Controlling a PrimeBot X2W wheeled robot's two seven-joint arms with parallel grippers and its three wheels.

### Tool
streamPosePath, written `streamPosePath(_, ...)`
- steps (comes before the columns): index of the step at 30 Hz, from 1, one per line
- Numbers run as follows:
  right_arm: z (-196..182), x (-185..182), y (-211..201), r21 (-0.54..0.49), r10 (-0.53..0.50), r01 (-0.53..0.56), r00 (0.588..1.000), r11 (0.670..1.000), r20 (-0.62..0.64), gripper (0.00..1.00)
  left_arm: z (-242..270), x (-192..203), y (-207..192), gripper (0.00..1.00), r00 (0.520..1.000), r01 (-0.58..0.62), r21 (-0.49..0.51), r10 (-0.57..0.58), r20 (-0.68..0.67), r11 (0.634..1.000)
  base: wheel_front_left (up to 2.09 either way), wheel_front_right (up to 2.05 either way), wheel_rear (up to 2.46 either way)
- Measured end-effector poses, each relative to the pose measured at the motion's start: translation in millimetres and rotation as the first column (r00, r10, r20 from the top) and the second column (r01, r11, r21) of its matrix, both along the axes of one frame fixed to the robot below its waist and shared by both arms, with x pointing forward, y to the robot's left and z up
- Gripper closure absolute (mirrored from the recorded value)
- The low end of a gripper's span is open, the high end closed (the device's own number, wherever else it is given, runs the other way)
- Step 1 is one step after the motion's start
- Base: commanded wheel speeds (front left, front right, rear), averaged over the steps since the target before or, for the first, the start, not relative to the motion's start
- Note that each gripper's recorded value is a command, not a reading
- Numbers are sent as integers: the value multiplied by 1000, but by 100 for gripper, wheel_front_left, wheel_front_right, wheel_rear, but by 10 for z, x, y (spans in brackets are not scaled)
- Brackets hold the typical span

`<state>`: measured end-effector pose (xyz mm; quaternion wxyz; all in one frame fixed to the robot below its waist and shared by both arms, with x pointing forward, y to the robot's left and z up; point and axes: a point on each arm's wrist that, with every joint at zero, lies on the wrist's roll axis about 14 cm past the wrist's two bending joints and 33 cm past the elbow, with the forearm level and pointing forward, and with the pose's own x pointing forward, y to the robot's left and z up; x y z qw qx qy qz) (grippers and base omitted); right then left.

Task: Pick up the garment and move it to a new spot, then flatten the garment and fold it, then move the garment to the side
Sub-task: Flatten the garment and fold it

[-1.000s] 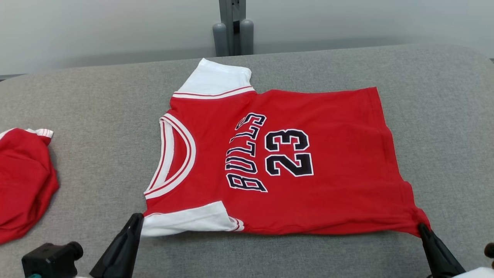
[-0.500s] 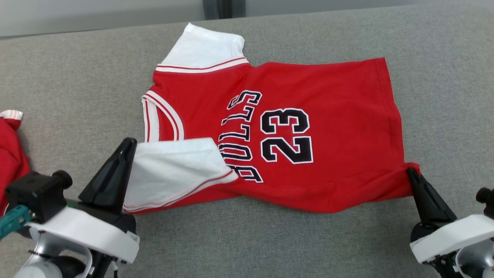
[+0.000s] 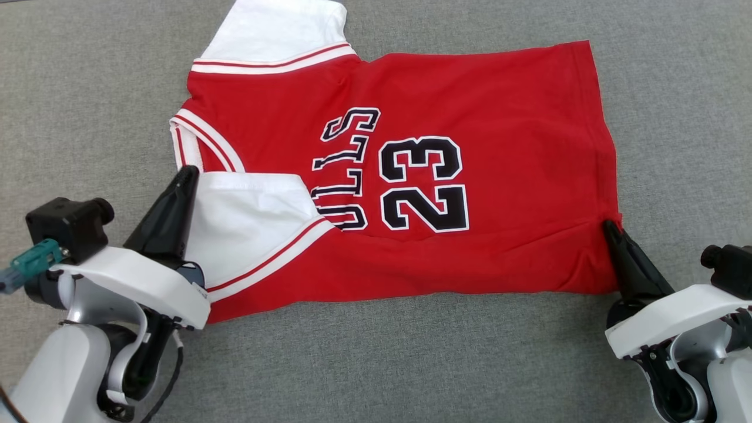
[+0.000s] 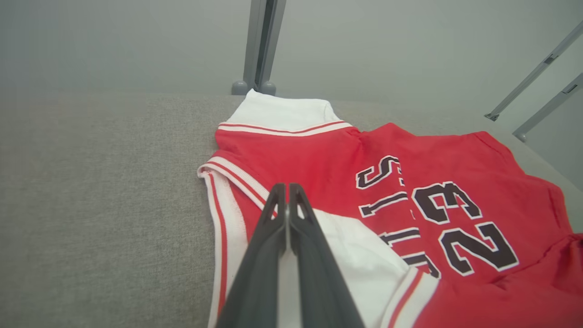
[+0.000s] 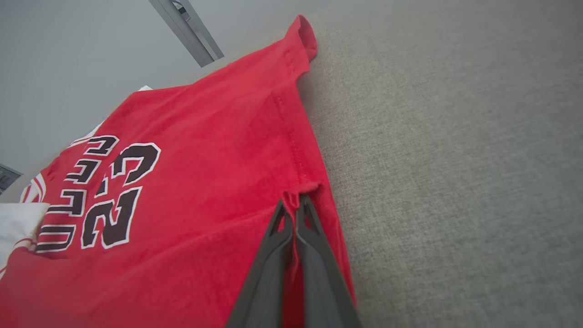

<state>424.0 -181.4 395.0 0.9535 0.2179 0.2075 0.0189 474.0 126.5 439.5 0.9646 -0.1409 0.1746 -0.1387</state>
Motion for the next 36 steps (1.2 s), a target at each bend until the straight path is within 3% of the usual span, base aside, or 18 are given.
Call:
streamPosePath(1,-22,-9,0,4,-3,3,1000,1000,-4,99,-40,8,-5,90,1000,-3,-7,3,-11,1000,0,0,0)
streamPosePath(2,-24,-9,3,9,-7,7,1000,1000,1,62,-94,-7,-17,61,1000,-2,-12,1,-28,1000,0,0,0)
streamPosePath(3,-16,-9,14,19,-10,10,1000,1000,6,14,-123,-20,-18,0,999,-11,-21,10,-36,1000,0,0,0)
streamPosePath(4,3,-8,22,28,-14,14,1000,1000,15,0,-119,-16,-9,0,999,-20,-24,19,-29,1000,0,0,0)
streamPosePath(10,305,37,-290,-10,-119,122,980,992,160,0,145,65,264,0,979,-171,-36,174,110,985,0,0,0)
streamPosePath(15,730,87,-540,-104,-157,204,926,974,343,0,635,88,423,0,915,-250,-57,255,312,967,0,0,0)
streamPosePath(19,1071,197,-492,-183,-97,203,881,962,463,0,992,69,483,0,853,-282,-60,279,440,957,0,0,0)
streamPosePath(23,1178,196,-303,-260,-11,159,870,952,493,0,1150,-19,503,0,815,-307,-37,282,505,951,0,0,0)
streamPosePath(31,933,-47,34,-310,83,54,908,949,411,0,788,-367,476,0,866,-309,90,241,439,947,0,0,0)
streamPosePath(36,830,-165,47,-305,79,44,922,951,378,0,616,-519,427,0,895,-287,124,220,388,950,0,0,0)
